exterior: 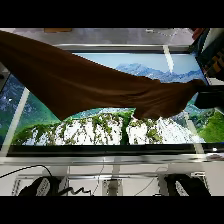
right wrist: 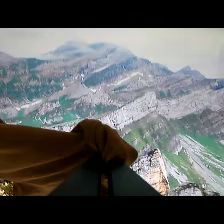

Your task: Fold the clothes and pants, and hang the long-sleeved shirts on hangers.

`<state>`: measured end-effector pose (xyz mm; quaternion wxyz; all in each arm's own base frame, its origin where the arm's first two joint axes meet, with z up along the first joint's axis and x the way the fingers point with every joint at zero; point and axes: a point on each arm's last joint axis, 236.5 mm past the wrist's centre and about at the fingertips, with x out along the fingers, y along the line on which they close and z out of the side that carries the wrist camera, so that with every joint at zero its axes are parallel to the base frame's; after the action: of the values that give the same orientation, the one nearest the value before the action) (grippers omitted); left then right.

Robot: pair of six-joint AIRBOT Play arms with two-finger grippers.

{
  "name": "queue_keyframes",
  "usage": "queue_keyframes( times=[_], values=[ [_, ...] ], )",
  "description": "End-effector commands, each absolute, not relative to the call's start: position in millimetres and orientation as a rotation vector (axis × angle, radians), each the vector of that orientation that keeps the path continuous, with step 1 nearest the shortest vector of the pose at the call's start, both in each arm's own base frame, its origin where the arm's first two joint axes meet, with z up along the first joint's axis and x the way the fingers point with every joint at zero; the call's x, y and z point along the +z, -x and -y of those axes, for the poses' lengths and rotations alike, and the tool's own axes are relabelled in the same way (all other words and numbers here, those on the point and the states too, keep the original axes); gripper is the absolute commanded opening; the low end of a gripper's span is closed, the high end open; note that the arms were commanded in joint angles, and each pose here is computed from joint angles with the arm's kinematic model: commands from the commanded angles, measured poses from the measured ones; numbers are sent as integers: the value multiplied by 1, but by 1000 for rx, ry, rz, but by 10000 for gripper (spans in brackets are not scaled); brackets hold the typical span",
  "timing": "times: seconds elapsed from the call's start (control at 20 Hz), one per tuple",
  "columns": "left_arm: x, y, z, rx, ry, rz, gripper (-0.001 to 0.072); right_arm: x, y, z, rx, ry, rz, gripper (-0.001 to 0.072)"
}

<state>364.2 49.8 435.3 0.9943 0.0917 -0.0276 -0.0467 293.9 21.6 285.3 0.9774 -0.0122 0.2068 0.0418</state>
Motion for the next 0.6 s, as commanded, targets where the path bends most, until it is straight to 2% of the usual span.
queue_keyframes(
  times=[0.0,0.15,0.25,0.35,0.55],
  values=[
    [449,-357,-60,-42,-191,99,14,321,-254,-27,112,2,-300,16],
    [445,-359,-60,-49,-187,87,14,340,-224,-38,162,-33,-226,17],
    [427,-369,-56,-89,-172,36,14,339,-222,-41,172,-40,-231,16],
    [388,-390,-51,-149,-129,-57,14,319,-238,-41,170,-42,-292,16],
    [269,-447,-12,-336,-51,-313,14,227,-297,-44,158,-61,-571,16]
  ],
)
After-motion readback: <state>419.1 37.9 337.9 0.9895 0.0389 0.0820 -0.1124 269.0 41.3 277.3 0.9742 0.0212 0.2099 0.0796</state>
